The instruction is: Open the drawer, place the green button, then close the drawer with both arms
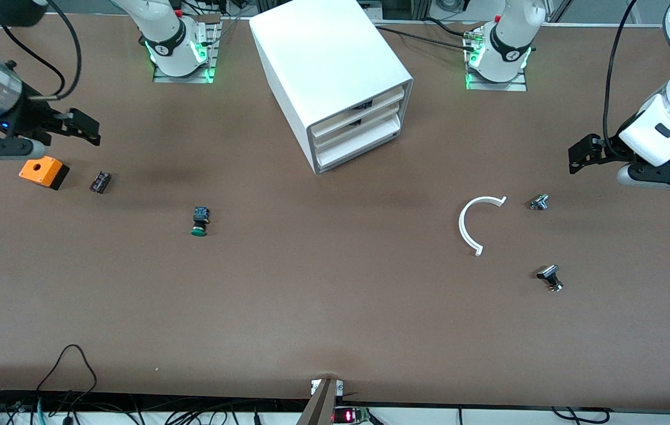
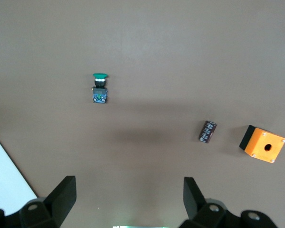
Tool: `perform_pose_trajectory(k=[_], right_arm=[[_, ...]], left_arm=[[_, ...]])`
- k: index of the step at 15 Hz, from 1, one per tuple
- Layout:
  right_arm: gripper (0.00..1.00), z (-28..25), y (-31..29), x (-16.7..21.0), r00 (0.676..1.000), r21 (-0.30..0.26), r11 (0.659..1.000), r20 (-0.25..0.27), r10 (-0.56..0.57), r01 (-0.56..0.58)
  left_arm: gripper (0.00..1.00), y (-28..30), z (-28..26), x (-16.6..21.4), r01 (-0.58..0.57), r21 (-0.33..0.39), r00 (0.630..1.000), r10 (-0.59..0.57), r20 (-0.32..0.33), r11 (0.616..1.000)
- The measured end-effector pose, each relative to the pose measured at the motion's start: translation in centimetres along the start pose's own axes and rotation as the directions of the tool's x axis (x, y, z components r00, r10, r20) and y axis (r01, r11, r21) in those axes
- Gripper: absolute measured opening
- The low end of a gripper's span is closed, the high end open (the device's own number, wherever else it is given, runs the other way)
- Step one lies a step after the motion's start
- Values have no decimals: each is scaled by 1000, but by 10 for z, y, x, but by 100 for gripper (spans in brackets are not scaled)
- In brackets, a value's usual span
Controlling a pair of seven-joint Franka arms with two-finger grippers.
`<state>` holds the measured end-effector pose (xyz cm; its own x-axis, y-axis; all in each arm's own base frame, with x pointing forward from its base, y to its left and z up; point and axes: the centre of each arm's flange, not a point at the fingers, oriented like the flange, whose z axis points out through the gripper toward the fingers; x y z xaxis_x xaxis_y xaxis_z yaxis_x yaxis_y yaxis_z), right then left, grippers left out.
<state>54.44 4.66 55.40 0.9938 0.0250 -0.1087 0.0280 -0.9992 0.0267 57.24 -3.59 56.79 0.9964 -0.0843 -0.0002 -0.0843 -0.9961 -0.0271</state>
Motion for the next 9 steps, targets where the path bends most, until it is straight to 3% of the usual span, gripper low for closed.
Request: perform_pose_trajectory(k=[2,6,9], right_arm=[[100,17,-9,11,1000,-1,1000,17,-15,15],[100,45,-28,35,998,17,999,-43,-39,40],[100,72,-34,45,999,41,999,-49,-23,25]], left_arm=[[100,0,0,0,0,0,1000,0,0,1000],[100,0,0,0,0,0,1000,0,0,1000],[100,8,1,-1,-17,-1,1000,17,15,1000]])
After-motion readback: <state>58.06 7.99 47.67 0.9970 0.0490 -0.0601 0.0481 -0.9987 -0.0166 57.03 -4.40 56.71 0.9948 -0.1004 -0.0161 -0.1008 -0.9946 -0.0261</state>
